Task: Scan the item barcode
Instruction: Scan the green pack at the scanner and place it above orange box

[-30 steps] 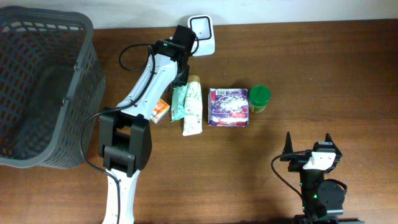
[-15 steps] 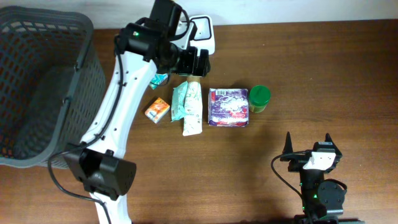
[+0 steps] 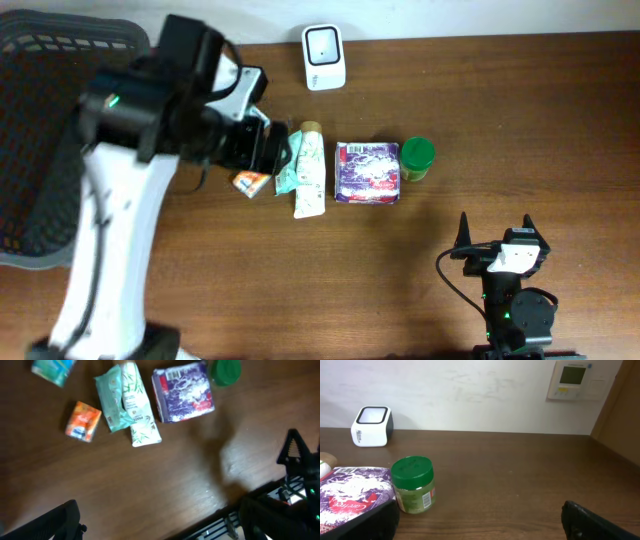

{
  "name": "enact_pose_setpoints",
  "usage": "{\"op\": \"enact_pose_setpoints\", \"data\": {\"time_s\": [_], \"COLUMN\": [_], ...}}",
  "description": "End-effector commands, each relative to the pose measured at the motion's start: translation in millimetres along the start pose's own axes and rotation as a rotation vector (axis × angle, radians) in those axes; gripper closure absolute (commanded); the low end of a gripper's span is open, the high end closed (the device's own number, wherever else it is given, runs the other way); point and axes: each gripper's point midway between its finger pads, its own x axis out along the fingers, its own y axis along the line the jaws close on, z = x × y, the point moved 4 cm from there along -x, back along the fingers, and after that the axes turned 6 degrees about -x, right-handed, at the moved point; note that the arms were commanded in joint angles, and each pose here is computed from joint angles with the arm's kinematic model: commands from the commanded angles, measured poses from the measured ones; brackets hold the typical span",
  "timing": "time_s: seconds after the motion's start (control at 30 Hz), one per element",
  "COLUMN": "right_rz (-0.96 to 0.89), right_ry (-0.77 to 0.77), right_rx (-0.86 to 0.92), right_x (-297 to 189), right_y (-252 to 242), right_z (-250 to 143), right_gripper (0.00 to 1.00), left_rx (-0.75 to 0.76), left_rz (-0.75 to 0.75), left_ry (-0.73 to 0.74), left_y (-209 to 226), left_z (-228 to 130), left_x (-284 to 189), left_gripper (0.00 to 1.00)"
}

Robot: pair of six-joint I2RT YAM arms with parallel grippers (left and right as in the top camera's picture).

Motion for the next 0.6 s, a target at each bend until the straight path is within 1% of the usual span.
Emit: {"op": "enact_pose_setpoints", "data": {"time_s": [0.0, 0.07, 0.13, 0.3, 0.4, 0.47, 0.57], "right_rz": [-0.008, -0.008, -0.008, -0.008, -0.008, -0.008, -0.008], "right_ry": [0.009, 0.009, 0.009, 0.009, 0.009, 0.009, 0.009], "right_rx": [0.000, 0.001, 0.001, 0.001, 0.001, 0.000, 0.001], "right_x": [0.4, 0.4, 0.4, 0.4, 0.4, 0.4, 0.4], "right_y": [-1.1, -1.1, -1.1, -1.1, -1.1, -1.1, -1.1], "right_z": [-3.9, -3.8, -3.8, -3.8, -3.8, -3.9, -3.8], "right_gripper": [0.02, 0.02, 0.02, 0.02, 0.02, 0.02, 0.02], "left_rx": [0.061, 0.073, 0.078, 0.072, 0.053, 0.054, -0.048], "left_rz": [0.032, 0.032, 0.029, 0.053, 0.048, 0.086, 0.169], "left_ry": [-0.133, -0.185, -0.204, -0.216, -0.251, -0.287, -0.284], "left_y": [-2.5, -4.4, -4.2, 5.8, 7.0, 12.2, 25.4], "left_z": [-22.2, -36.2, -53.9, -101.0, -109.8, -109.4, -112.9], "left_x": [-49.7, -68.5, -78.8, -84.8, -87.7, -90.2, -91.0], "left_gripper": [0.01, 0.01, 0.01, 0.01, 0.01, 0.00, 0.01]}}
